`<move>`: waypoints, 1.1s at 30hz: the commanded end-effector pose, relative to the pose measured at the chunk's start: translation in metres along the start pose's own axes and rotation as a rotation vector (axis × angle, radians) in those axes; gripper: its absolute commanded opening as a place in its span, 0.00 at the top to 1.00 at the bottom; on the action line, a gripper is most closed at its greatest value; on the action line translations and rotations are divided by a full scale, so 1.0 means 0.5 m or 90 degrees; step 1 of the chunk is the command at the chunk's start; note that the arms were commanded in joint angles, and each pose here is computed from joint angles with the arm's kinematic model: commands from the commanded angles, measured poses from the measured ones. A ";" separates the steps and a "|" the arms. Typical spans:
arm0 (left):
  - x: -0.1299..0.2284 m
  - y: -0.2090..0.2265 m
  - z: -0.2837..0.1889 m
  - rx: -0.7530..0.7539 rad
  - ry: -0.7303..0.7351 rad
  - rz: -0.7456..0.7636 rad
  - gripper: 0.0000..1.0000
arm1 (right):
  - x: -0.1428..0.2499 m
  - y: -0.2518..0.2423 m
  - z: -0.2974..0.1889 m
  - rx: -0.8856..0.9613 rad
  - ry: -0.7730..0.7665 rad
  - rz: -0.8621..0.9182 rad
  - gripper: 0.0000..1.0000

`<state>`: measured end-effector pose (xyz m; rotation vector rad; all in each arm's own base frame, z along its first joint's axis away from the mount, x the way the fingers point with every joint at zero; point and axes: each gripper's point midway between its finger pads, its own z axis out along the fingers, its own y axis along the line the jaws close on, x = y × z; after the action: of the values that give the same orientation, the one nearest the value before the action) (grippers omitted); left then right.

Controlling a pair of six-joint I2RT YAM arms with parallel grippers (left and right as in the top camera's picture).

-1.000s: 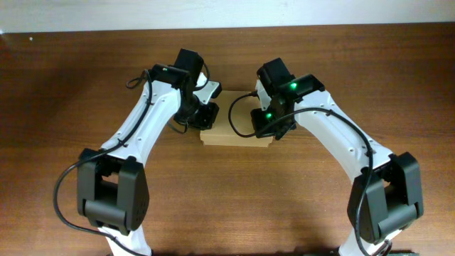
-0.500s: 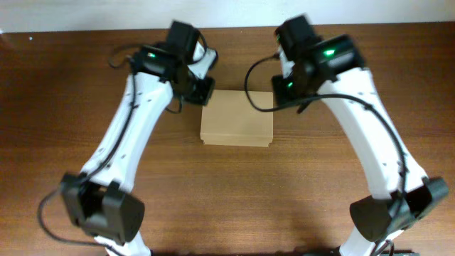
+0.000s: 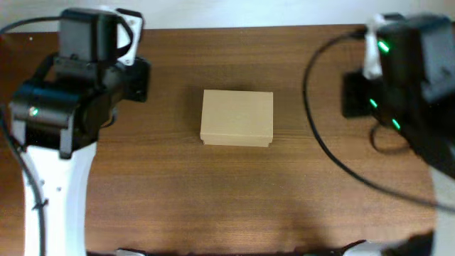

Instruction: Pack container

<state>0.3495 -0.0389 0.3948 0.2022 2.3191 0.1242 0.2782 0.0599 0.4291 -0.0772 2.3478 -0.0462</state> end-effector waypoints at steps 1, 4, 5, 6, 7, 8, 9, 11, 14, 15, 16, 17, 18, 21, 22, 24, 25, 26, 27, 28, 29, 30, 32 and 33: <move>0.054 0.045 0.001 -0.048 0.016 -0.014 0.77 | 0.069 -0.068 -0.057 0.058 -0.015 0.029 0.96; 0.135 0.062 0.024 -0.067 0.025 -0.033 0.66 | 0.157 -0.109 -0.089 0.084 -0.042 0.035 0.91; 0.168 0.062 0.030 -0.070 0.028 -0.036 0.63 | 0.185 -0.117 -0.097 0.082 -0.049 0.037 0.89; 0.193 0.060 0.033 -0.071 0.030 -0.037 0.60 | 0.215 -0.125 -0.106 0.081 -0.056 0.040 0.89; 0.221 0.056 0.033 -0.071 0.029 -0.037 0.53 | 0.249 -0.134 -0.114 0.079 -0.064 0.043 0.89; 0.248 0.053 0.033 -0.071 0.029 -0.037 0.49 | 0.281 -0.142 -0.123 0.077 -0.074 0.057 0.87; 0.273 0.050 0.031 -0.071 0.027 -0.037 0.45 | 0.306 -0.149 -0.130 0.074 -0.084 0.064 0.87; 0.312 0.046 0.024 -0.072 0.017 -0.038 0.01 | 0.349 -0.161 -0.145 0.068 -0.111 0.073 0.74; 0.355 0.042 0.011 -0.074 -0.005 -0.042 0.01 | 0.384 -0.175 -0.172 0.055 -0.169 0.093 0.19; 0.367 0.041 0.007 -0.075 -0.008 -0.042 0.01 | 0.389 -0.179 -0.181 0.050 -0.190 0.101 0.01; 0.376 0.040 0.005 -0.075 -0.011 -0.043 0.01 | 0.393 -0.182 -0.191 0.046 -0.207 0.106 0.01; 0.384 0.039 0.002 -0.075 -0.013 -0.043 0.01 | 0.399 -0.186 -0.200 0.042 -0.222 0.112 0.01; 0.388 0.039 0.000 -0.075 -0.016 -0.043 0.01 | 0.405 -0.189 -0.207 0.040 -0.234 0.116 0.01; 0.389 0.039 -0.006 -0.076 -0.023 -0.045 0.01 | 0.419 -0.194 -0.219 0.035 -0.250 0.122 0.01; 0.389 0.039 -0.006 -0.076 -0.024 -0.045 0.01 | 0.423 -0.195 -0.220 0.036 -0.250 0.122 0.01; 0.390 0.039 -0.005 -0.076 -0.023 -0.044 0.01 | 0.428 -0.196 -0.219 0.037 -0.245 0.120 0.01; 0.390 0.039 -0.005 -0.076 -0.022 -0.044 0.01 | 0.430 -0.196 -0.218 0.037 -0.242 0.119 0.01; 0.390 0.039 -0.005 -0.076 -0.022 -0.044 0.01 | 0.432 -0.196 -0.216 0.038 -0.239 0.118 0.01; 0.390 0.039 -0.005 -0.076 -0.022 -0.044 0.01 | 0.434 -0.197 -0.216 0.039 -0.236 0.117 0.01; 0.390 0.039 -0.004 -0.076 -0.022 -0.044 0.01 | 0.434 -0.197 -0.216 0.039 -0.236 0.117 0.01; 0.390 0.039 -0.005 -0.076 -0.022 -0.044 0.01 | 0.434 -0.196 -0.216 0.039 -0.236 0.117 0.01; 0.390 0.039 -0.004 -0.076 -0.022 -0.044 0.01 | 0.435 -0.197 -0.216 0.039 -0.236 0.117 0.01; 0.390 0.039 -0.004 -0.076 -0.022 -0.044 0.01 | 0.434 -0.197 -0.216 0.039 -0.236 0.117 0.01; 0.390 0.039 -0.005 -0.076 -0.022 -0.044 0.01 | 0.435 -0.196 -0.215 0.039 -0.236 0.117 0.01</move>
<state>0.2184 0.0140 0.2642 0.0682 2.2660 0.2098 0.0532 -0.0489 0.3571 0.1219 1.9739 0.0042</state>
